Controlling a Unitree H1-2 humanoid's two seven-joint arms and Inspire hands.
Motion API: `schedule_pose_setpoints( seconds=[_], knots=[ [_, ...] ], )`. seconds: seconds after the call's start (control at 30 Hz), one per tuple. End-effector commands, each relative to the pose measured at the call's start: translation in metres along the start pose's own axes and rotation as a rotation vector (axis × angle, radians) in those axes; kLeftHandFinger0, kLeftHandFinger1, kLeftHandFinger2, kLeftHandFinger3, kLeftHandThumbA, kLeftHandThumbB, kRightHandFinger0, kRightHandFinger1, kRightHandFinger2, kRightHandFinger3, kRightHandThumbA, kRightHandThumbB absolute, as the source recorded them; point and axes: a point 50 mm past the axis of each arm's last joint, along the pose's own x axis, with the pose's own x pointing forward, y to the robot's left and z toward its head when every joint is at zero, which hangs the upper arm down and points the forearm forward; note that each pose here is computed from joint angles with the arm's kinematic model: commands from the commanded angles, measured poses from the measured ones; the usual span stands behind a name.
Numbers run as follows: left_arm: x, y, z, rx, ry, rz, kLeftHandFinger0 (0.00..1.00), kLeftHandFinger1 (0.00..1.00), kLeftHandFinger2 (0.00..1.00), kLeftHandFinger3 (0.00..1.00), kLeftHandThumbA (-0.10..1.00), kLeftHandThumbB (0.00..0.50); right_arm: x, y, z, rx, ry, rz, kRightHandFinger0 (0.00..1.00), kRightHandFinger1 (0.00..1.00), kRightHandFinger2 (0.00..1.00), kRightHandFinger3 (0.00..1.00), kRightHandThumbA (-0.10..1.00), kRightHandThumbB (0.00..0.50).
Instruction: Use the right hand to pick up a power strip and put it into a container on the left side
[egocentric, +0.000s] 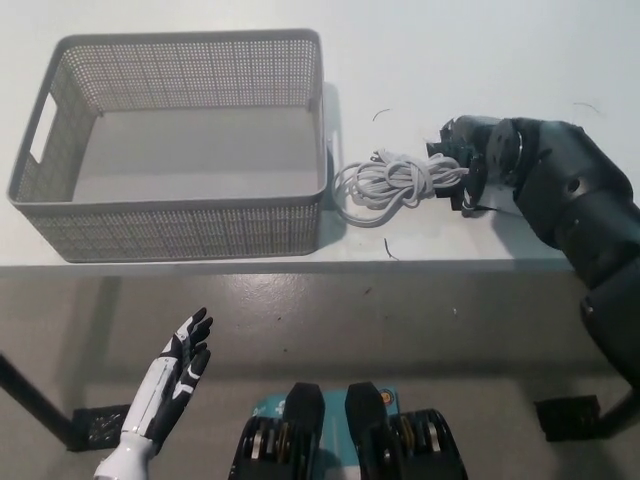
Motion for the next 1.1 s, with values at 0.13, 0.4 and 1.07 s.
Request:
schedule_pose_setpoints(
  seconds=[0.13,0.4,1.07],
  knots=[
    [0.013,0.013,0.016,0.036,-0.091,-0.004,1.0,1.0,1.0,1.0,0.91,0.168,-0.003,0.017,0.019,0.243,-0.247,-0.618,0.0,0.04,0.27,0.45,-0.09,0.151],
    [0.015,0.015,0.016,0.046,-0.1,-0.017,1.0,1.0,1.0,1.0,0.93,0.148,-0.006,0.008,0.007,0.283,-0.229,-0.692,0.0,0.34,0.75,0.83,-0.1,0.072],
    [0.016,0.015,0.016,0.035,-0.104,-0.025,1.0,1.0,1.0,1.0,1.0,0.171,-0.021,-0.037,0.001,0.496,-0.312,-0.894,0.0,0.05,0.48,0.55,-0.1,0.109]
  ],
)
